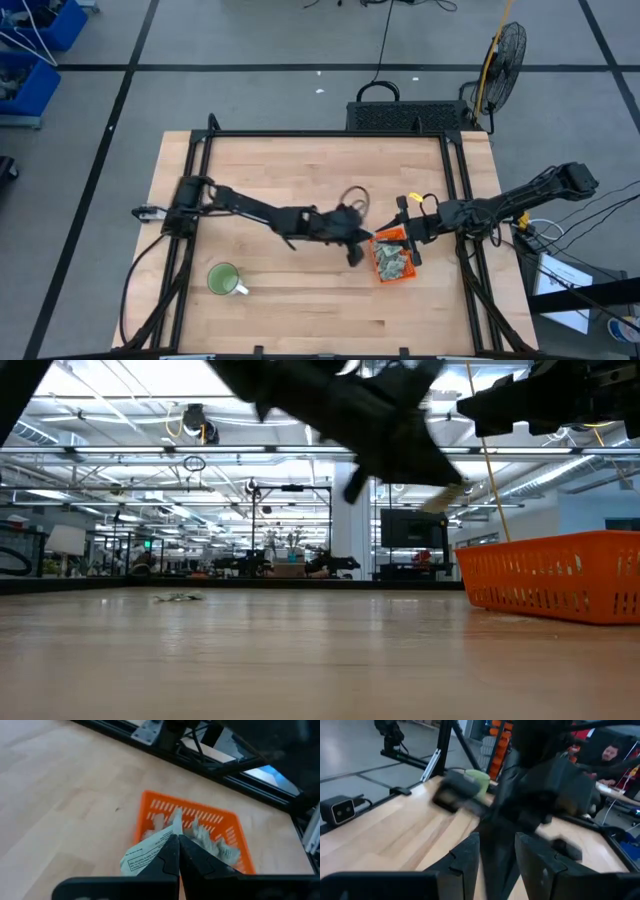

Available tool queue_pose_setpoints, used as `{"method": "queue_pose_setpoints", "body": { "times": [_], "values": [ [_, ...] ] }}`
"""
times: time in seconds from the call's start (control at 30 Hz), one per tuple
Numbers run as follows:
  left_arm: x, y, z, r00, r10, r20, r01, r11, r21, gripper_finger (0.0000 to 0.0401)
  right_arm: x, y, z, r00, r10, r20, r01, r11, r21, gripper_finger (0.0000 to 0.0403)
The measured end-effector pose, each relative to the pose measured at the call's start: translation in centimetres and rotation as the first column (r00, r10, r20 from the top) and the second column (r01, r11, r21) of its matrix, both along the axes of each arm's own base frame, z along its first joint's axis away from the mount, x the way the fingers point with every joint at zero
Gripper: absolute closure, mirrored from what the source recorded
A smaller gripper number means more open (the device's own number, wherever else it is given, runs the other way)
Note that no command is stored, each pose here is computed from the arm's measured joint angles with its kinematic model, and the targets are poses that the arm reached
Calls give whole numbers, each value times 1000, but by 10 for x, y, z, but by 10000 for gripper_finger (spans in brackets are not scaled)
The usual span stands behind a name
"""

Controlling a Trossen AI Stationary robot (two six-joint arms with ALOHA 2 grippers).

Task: Pick and place Stevia / Truvia into bins
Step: Put the stevia packet into the orange basket

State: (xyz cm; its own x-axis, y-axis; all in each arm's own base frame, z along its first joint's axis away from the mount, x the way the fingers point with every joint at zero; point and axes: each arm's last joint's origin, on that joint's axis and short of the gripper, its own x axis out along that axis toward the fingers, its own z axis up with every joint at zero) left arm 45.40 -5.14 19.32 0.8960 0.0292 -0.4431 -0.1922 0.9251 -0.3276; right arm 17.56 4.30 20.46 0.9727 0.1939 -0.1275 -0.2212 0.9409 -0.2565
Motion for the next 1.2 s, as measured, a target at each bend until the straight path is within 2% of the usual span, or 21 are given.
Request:
{"method": "queue_pose_setpoints", "body": {
  "times": [0.17, 0.23, 0.33, 0.43, 0.53, 0.63, 0.8, 0.9, 1.03, 1.2],
  "values": [
    [39, -14, -9, 997, -82, -6, 82, 997, -3, 398, 0, 0, 1, 1000, -4, 12, 4, 1000, 2, 284],
    [48, -18, -13, 994, -113, -4, 113, 993, -25, 399, 0, 0, 0, 1000, -8, 2, 8, 1000, -1, 284],
    [53, -19, -12, 993, -119, -11, 119, 992, -33, 394, -2, -3, -1, 997, -81, -13, 81, 997, -20, 284],
    [53, -17, -17, 993, -109, -43, 108, 994, -20, 378, -7, -6, -3, 986, -156, -50, 153, 986, -63, 284],
    [51, -16, -22, 991, -111, -76, 112, 994, 3, 361, -13, -8, -5, 984, -155, -92, 148, 986, -82, 284],
    [50, -17, -24, 988, -118, -103, 120, 993, 14, 340, -19, -9, -2, 984, -145, -100, 142, 989, -44, 284],
    [49, -16, -25, 986, -124, -115, 128, 991, 30, 305, -27, -9, 7, 996, -67, -60, 69, 997, 34, 284],
    [45, -16, -18, 980, -142, -139, 145, 989, 13, 295, -29, -8, 9, 998, -18, -54, 22, 997, 75, 284],
    [33, -13, 7, 972, -141, -187, 145, 989, 9, 296, -29, -6, 8, 997, 35, -74, -25, 992, 127, 284],
    [6, -7, 32, 935, -67, -347, 83, 996, 33, 307, -28, -6, 4, 992, 31, -121, -11, 987, 161, 284]
  ]
}}
